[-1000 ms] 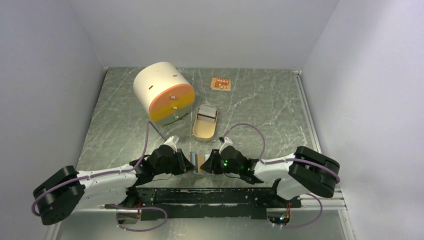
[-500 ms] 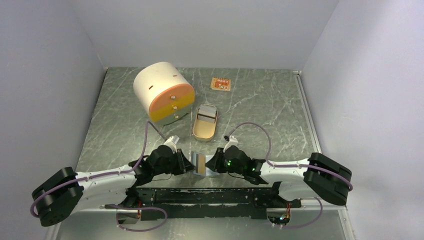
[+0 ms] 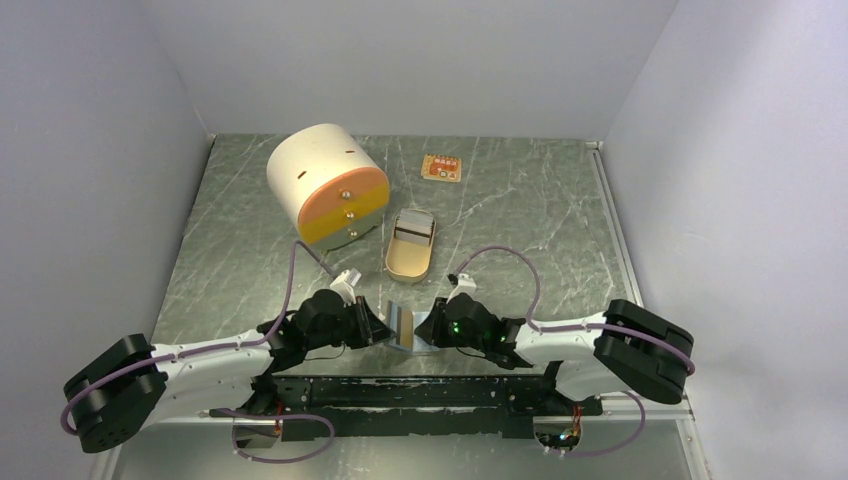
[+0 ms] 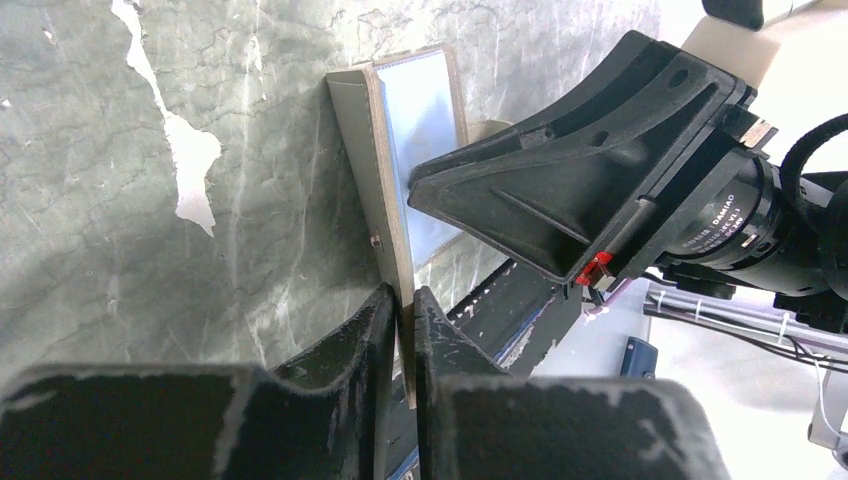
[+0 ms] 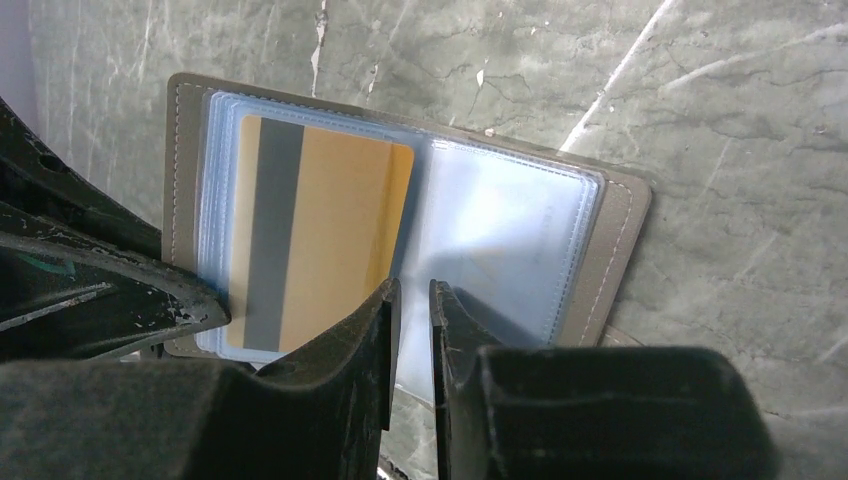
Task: Put the credit cards into the card holder
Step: Insert the credit card into the card holder.
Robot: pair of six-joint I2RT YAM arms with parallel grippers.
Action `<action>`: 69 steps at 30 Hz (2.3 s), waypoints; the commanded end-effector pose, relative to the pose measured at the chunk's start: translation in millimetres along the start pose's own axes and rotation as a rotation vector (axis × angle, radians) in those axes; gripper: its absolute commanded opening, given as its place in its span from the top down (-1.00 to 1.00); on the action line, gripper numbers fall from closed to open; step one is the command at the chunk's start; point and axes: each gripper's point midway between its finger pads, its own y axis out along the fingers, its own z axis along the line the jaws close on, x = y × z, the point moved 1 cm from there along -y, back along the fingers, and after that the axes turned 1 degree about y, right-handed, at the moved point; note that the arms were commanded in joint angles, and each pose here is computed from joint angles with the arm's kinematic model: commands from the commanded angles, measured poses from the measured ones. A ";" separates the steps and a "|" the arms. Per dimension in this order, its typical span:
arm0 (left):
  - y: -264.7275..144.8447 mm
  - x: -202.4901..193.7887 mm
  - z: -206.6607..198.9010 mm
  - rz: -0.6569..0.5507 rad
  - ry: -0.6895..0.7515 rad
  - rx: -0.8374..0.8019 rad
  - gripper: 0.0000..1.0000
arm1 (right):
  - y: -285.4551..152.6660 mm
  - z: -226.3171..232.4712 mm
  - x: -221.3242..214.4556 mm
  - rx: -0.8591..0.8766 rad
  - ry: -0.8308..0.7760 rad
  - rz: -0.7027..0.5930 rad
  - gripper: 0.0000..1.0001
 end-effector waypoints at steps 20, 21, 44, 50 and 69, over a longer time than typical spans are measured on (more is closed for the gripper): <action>-1.1 6.4 -26.8 -0.014 0.068 -0.128 0.64 | 4.5 -6.8 -7.6 -0.023 -0.019 0.025 0.56; -1.3 6.7 -27.3 -0.016 0.069 -0.130 0.63 | 4.6 -6.8 -7.7 -0.023 -0.020 0.026 0.56; 2.7 2.1 -25.1 0.004 0.066 -0.137 0.82 | 5.1 -4.8 -7.9 -0.009 -0.021 0.025 0.56; 7.0 -0.9 -24.7 0.027 0.067 -0.133 0.82 | 5.5 -4.9 -8.5 -0.008 -0.019 0.027 0.56; 17.7 -6.6 7.3 0.074 -0.007 0.082 0.82 | 0.7 -9.3 -3.5 -0.032 -0.010 0.000 0.47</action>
